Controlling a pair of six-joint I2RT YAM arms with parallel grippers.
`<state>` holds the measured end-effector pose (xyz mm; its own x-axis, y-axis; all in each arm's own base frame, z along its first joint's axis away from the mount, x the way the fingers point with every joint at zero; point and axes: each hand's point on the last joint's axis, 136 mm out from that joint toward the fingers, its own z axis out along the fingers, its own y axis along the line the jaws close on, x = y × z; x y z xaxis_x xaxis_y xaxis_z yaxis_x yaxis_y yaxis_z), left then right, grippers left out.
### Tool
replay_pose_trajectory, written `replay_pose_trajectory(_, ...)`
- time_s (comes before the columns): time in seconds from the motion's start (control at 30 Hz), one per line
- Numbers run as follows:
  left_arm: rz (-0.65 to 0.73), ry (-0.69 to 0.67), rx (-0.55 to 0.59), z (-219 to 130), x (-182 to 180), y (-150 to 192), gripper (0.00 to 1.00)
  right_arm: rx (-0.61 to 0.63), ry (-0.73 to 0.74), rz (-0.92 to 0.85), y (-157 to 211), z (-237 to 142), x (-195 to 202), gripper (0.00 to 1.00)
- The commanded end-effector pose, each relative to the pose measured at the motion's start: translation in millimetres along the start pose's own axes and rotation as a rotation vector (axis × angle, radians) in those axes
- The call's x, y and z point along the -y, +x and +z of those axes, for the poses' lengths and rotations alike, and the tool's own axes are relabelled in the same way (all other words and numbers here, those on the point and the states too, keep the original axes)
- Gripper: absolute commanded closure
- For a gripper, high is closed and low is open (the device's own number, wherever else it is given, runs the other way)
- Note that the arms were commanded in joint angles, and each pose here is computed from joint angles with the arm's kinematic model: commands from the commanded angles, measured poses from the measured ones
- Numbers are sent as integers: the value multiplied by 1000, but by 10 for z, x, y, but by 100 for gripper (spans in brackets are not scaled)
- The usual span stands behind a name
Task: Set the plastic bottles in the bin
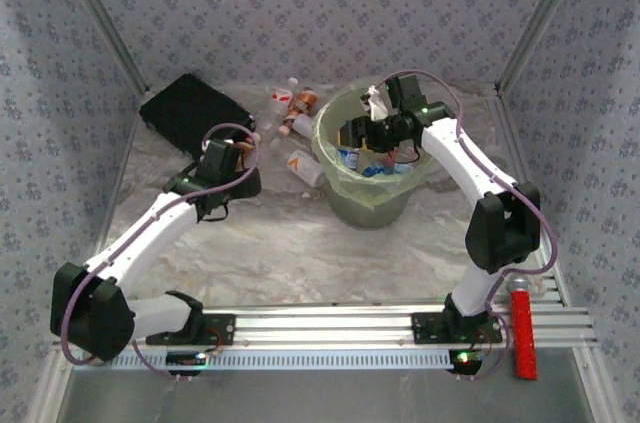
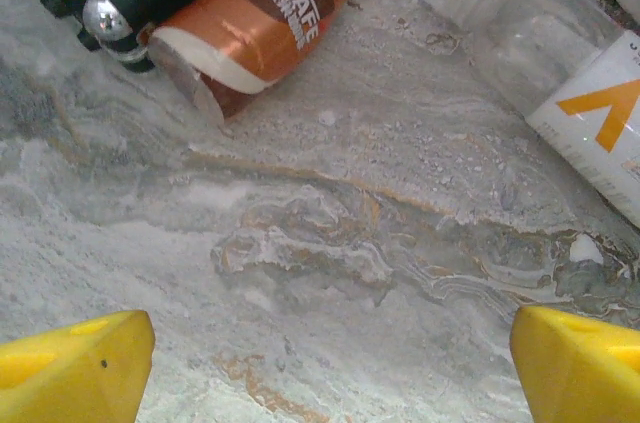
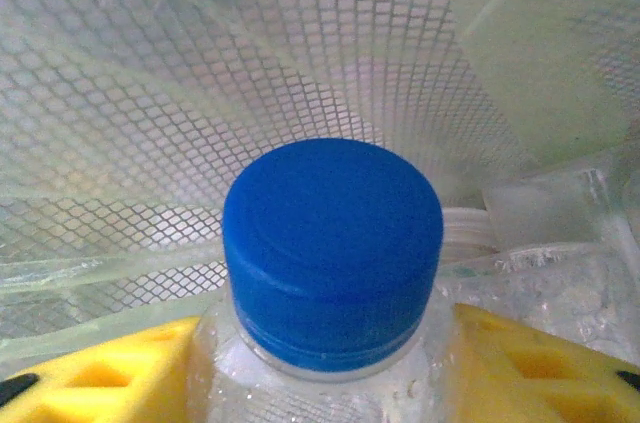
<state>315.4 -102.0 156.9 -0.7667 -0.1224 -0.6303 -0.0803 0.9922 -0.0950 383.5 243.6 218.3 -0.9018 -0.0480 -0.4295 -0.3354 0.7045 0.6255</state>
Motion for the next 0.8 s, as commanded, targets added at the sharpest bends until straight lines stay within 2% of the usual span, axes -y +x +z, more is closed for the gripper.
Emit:
replay_pose_trajectory(0.0, 52, -48, -3, 8, -36, -110, 8, -8, 60, 20, 65, -40, 112, 36)
replay_pose_trajectory(0.3, 133, -40, -24, 179, 89, -230, 8, 34, 121, -54, 34, -518, -29, 23)
replay_pose_trajectory(0.53, 290, -65, -47, 327, 106, -392, 7, 103, 147, -82, -7, -960, -95, 22)
replay_pose_trajectory(0.77, 409, -82, -149, 657, -4, -472, 8, 188, 125, -118, 4, -1368, -292, 22)
